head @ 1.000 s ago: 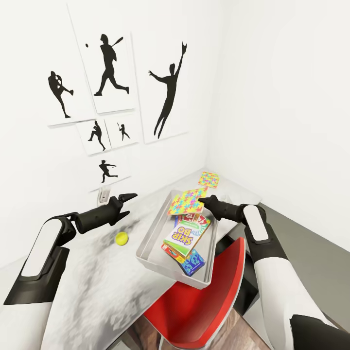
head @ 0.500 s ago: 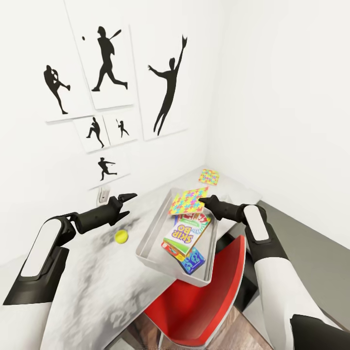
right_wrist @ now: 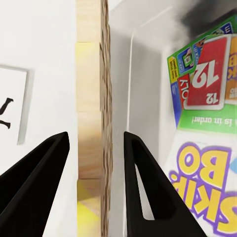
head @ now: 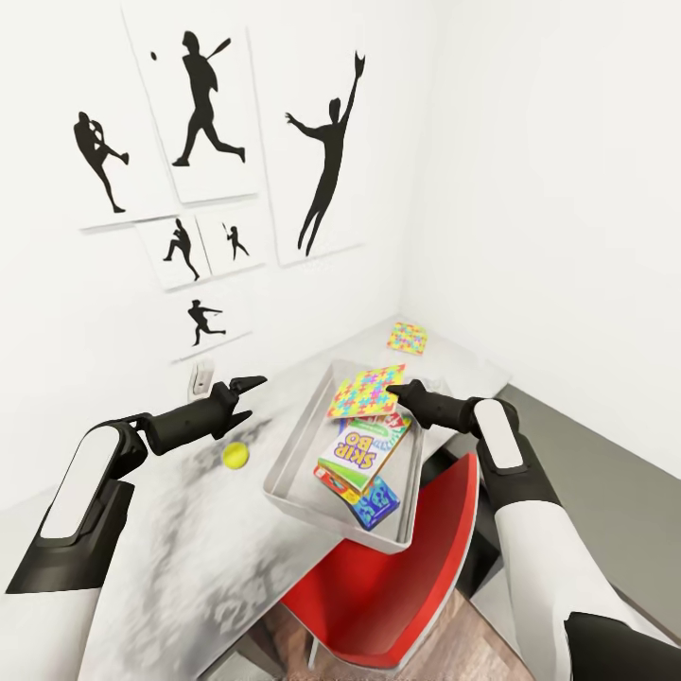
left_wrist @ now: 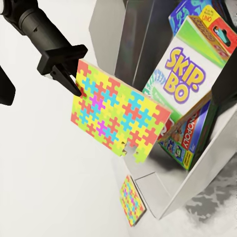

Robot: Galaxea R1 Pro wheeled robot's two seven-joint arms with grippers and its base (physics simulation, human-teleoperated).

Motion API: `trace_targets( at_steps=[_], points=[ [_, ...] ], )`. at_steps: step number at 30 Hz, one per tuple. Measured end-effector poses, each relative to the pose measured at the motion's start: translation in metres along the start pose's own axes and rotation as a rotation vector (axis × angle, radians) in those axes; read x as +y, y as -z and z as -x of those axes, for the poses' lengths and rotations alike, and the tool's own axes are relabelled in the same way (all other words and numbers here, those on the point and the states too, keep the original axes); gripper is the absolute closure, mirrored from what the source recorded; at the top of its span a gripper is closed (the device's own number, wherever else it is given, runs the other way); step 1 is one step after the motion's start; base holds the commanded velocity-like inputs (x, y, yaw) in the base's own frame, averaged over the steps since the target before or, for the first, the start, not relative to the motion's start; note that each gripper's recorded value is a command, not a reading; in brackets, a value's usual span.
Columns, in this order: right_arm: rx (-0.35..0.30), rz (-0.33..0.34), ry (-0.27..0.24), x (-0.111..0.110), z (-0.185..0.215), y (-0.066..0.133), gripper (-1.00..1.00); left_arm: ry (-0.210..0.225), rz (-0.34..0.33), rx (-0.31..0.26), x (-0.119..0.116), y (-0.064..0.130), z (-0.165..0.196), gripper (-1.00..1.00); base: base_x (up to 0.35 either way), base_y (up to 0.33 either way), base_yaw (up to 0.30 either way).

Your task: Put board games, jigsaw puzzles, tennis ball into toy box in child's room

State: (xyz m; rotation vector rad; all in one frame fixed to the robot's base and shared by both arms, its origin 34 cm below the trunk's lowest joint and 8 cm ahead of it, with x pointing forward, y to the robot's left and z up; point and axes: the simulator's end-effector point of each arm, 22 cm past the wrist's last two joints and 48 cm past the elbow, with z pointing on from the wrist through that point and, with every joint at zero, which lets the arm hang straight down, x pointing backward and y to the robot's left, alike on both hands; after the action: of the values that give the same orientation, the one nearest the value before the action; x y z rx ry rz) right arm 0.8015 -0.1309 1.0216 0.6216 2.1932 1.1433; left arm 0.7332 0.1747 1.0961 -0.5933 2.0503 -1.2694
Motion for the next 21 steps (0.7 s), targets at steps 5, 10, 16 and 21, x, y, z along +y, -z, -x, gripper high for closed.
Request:
trace_targets(
  at_steps=[5,10,16,21],
  points=[
    [0.004,-0.005,-0.005,-0.005,-0.002,-0.003,1.00,0.005,0.005,0.003,0.004,-0.002,-0.001,-1.00,0.000,0.000,0.010],
    [0.008,-0.009,-0.009,-0.009,-0.003,-0.005,1.00,0.009,0.009,0.007,0.008,-0.004,-0.002,-1.00,0.000,0.000,0.039],
    [0.011,-0.013,-0.012,-0.012,-0.004,-0.007,1.00,0.013,0.014,0.009,0.012,-0.006,-0.003,-1.00,0.000,0.000,0.026],
    [0.010,-0.015,-0.014,-0.014,-0.003,-0.007,1.00,0.014,0.015,0.010,0.013,-0.006,-0.003,-1.00,0.000,0.000,0.010]
  ],
)
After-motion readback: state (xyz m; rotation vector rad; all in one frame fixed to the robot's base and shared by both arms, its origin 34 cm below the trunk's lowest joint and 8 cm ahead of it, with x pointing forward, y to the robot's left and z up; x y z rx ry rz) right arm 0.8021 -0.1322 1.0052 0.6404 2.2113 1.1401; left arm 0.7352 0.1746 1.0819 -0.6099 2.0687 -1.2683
